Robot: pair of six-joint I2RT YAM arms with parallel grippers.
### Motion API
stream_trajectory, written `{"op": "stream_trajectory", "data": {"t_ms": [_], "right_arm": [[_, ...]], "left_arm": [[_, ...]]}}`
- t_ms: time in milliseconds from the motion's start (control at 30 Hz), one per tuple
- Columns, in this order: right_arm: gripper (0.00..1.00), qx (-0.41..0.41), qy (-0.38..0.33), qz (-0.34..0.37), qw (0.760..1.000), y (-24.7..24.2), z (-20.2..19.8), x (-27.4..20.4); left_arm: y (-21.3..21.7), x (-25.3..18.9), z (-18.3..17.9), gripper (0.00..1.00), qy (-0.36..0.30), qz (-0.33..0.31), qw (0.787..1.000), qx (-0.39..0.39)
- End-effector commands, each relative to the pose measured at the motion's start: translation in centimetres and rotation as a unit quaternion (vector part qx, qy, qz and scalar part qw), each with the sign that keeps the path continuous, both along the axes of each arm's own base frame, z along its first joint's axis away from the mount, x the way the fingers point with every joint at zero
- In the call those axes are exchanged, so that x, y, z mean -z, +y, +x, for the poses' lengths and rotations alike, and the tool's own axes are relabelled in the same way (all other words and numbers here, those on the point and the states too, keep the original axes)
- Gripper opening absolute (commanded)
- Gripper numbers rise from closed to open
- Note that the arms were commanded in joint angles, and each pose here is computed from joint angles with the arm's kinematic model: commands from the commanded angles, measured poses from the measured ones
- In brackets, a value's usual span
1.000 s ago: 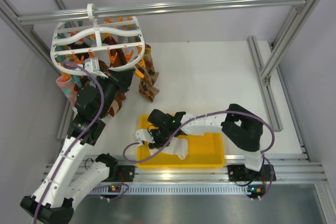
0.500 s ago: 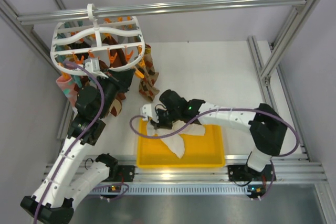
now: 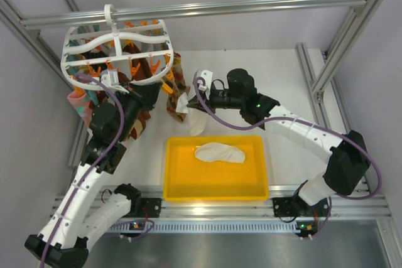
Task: Clip the socks to the hanger
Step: Clamp the sock onto the hanger.
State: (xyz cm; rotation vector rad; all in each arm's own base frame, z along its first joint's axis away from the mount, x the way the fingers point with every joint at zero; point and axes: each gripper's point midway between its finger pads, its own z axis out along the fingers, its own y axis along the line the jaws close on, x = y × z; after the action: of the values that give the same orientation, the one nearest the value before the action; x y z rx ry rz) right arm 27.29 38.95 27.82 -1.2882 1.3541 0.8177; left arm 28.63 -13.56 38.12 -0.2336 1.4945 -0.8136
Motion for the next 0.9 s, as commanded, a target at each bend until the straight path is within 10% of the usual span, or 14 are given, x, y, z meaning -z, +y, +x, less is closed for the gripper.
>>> {"op": "stream_trajectory", "data": {"t_ms": [0,867], "right_arm": [[0.00,-0.031,-0.004,0.077,0.996,1.6,-0.8,-4.4],[0.00,-0.061,0.012,0.136,0.989,3.3,-0.6,-7.5]], "left_arm": [[0.5,1.3,1.1,0.00,0.013,0.008,1.000,-0.014],[-0.2,1.2,0.9,0.00,0.006,0.008,1.000,0.004]]}}
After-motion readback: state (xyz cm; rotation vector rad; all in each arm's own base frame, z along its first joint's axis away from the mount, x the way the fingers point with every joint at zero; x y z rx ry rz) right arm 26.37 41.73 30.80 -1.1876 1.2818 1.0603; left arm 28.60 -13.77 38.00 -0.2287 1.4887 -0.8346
